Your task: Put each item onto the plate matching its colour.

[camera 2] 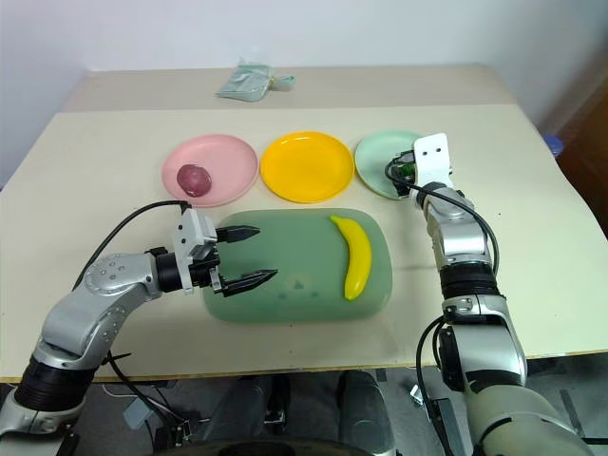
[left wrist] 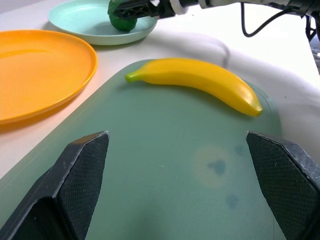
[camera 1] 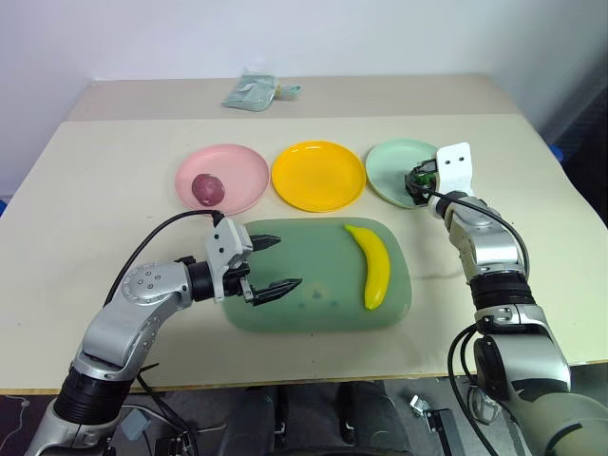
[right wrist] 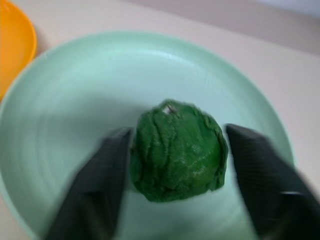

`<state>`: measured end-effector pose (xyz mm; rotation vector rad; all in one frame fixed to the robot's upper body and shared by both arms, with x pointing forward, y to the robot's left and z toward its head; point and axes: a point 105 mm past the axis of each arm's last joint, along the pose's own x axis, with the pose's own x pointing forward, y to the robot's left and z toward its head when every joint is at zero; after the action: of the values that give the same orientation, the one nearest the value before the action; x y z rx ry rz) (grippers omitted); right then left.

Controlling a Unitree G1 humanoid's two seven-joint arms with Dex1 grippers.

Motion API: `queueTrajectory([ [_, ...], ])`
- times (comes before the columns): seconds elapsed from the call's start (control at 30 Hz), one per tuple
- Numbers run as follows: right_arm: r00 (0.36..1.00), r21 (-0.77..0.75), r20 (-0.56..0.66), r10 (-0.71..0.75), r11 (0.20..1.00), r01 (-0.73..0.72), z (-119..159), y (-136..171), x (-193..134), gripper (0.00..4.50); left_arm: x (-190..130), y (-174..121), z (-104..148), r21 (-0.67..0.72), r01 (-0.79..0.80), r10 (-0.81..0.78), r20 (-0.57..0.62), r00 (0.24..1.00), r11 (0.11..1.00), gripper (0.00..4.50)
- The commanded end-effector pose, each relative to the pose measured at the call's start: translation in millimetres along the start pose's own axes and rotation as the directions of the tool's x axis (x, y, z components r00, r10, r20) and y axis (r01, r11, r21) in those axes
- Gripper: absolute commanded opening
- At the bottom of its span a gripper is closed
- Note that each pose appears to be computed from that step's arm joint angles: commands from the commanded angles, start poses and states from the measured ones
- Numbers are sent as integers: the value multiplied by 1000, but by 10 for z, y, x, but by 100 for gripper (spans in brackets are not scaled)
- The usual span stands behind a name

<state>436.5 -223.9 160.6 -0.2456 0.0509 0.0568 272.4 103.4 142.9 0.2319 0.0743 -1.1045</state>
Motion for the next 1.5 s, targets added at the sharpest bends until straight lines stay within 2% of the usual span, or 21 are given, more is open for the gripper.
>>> queueTrajectory([
  [0.03,970,-33,209,123,992,-118,462,83,-146,444,-32,30,63,46,-37,36,15,999,998,450],
  [0.13,882,-54,219,418,907,-417,475,434,-466,444,-140,236,20,46,-142,141,8,990,989,450],
  [0.2,781,-64,134,609,792,-607,324,687,-764,444,-225,319,-24,40,-174,174,-7,985,984,450],
  [0.23,745,-60,96,660,751,-657,255,758,-871,444,-253,325,-38,46,-173,173,-14,985,984,450],
  [0.3,715,-20,-27,698,715,-699,16,850,-1036,444,-328,344,-79,59,-173,175,-39,984,983,450],
  [0.37,718,14,-119,686,724,-689,-146,864,-1101,444,-357,351,-92,65,-172,175,-46,983,983,450],
  [0.53,720,36,-228,656,744,-667,-295,902,-1156,444,-335,309,-59,62,-154,156,-30,987,986,450],
  [0.63,746,18,-262,613,776,-631,-324,883,-1097,367,-315,289,-59,58,-150,151,-27,988,987,450],
  [0.77,766,-60,-185,616,771,-634,-127,953,-1031,173,-334,293,-78,53,-160,162,-31,986,986,450],
  [0.87,790,-130,-50,611,781,-611,185,1066,-860,173,-405,351,-94,43,-206,207,-32,978,978,450],
  [0.93,844,-143,-4,537,835,-532,340,1167,-536,173,-500,399,-95,32,-260,261,-26,965,965,450],
  [1.0,882,-148,14,471,873,-464,443,1257,-254,173,-589,433,-101,27,-308,309,-25,951,951,450],
  [1.1,906,-105,21,422,902,-418,538,1394,76,173,-719,464,-90,15,-373,373,-13,928,928,450],
  [1.27,903,-41,33,428,904,-427,624,1537,312,173,-807,430,-77,8,-424,424,-3,906,906,450],
  [1.37,887,-17,85,454,890,-455,775,1577,349,295,-846,375,-94,-3,-453,453,0,892,892,450],
  [1.47,882,-46,157,444,896,-442,896,1451,331,439,-847,366,-103,-12,-475,475,5,880,880,450],
  [1.5,871,-63,177,459,888,-455,900,1396,295,439,-850,375,-109,-13,-482,482,5,876,876,450],
])
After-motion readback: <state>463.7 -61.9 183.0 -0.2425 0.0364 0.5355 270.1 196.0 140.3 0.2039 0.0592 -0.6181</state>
